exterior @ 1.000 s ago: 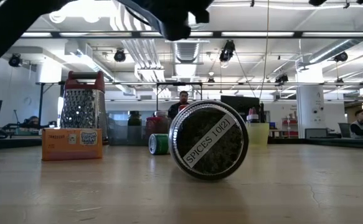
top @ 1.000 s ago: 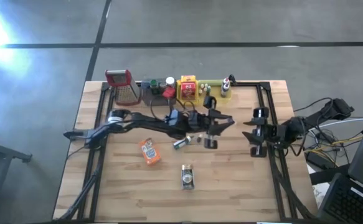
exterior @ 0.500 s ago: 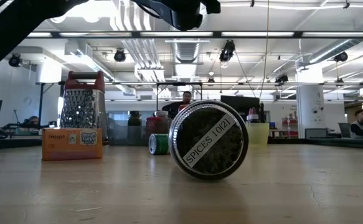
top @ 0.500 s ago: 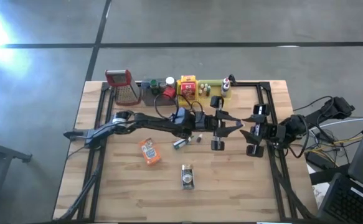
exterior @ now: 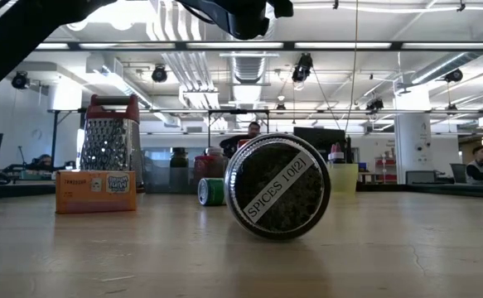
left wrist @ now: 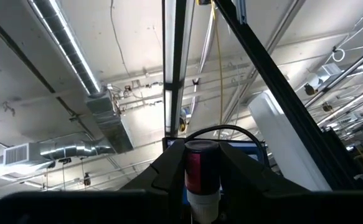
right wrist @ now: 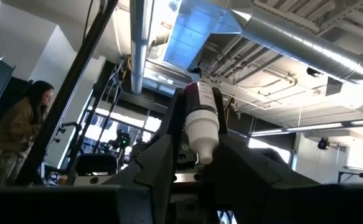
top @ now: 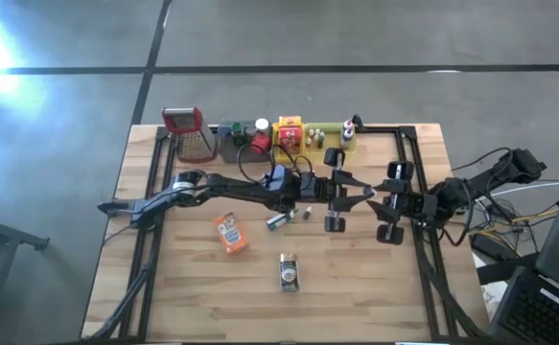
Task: Pick & Place Kitchen Items
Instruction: Put the black food coloring bottle into the light yellow bin
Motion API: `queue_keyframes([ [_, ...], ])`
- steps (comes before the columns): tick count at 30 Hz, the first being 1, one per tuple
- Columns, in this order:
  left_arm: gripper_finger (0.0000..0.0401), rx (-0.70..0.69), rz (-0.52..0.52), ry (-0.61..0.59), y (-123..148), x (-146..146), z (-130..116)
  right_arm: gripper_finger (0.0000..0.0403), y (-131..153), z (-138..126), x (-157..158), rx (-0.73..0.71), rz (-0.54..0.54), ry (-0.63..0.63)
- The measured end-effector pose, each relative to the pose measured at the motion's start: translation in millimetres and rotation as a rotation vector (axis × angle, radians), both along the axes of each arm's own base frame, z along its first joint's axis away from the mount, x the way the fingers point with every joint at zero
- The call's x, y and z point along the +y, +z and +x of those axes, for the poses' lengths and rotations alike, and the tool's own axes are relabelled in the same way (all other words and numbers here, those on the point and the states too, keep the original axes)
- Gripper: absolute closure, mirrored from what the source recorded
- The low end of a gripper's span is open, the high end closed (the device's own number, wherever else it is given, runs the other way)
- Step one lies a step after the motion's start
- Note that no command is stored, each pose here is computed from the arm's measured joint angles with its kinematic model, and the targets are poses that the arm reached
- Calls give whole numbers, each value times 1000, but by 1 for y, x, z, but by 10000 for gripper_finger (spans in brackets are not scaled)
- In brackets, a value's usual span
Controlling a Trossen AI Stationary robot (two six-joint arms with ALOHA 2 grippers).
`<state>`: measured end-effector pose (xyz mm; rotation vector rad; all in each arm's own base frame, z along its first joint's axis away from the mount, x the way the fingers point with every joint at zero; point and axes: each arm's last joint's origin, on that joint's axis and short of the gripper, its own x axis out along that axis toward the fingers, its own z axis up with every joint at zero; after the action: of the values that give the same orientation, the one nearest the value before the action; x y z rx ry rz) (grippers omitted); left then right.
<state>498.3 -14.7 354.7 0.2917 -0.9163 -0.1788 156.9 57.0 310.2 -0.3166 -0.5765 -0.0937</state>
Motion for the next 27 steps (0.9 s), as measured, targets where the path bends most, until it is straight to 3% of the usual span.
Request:
queue_keyframes([
  [17,309,1,3,5,0,0,0,249,3,-1,-1,-14,3,-3],
  [27,309,4,6,10,0,0,0,296,3,-1,-1,-13,4,-4],
])
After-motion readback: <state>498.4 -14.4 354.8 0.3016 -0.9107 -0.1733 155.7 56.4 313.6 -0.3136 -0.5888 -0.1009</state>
